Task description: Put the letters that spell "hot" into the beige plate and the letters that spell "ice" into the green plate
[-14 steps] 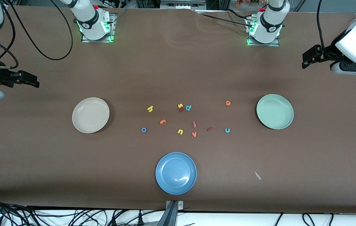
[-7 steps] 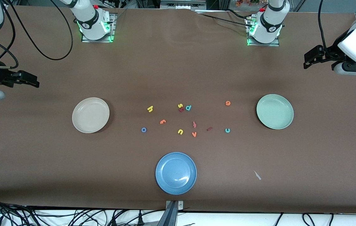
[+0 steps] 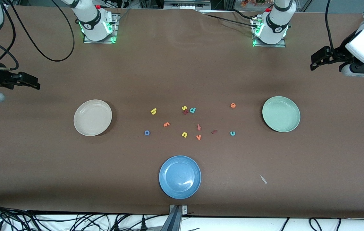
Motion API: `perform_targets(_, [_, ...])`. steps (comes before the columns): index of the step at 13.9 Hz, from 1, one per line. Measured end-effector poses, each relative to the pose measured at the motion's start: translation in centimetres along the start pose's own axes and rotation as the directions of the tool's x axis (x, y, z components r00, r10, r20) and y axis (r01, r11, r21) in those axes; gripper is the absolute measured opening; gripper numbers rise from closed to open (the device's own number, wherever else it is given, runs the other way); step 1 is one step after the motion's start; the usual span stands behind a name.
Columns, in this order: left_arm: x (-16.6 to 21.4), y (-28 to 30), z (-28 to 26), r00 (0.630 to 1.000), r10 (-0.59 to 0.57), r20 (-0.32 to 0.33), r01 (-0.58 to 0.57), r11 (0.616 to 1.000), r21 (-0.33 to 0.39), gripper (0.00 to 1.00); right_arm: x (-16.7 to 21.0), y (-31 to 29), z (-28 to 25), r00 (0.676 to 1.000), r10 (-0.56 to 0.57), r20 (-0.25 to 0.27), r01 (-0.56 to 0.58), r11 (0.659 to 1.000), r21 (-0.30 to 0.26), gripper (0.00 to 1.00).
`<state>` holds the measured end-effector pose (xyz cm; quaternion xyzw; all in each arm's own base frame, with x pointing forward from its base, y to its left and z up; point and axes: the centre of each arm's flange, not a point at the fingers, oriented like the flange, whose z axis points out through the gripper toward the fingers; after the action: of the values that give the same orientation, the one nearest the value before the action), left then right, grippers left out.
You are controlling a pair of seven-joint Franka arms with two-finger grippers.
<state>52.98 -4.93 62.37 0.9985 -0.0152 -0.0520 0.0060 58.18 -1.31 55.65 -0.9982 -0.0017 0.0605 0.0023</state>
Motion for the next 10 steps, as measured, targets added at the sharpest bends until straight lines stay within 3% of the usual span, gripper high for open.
perform_targets(10, [0.1,0.41,0.2,1.0,0.008,0.004,-0.008,1.0,0.001,1.0,0.0,-0.17,0.0,1.0,-0.003,0.0,0.003,1.0,0.0,1.0])
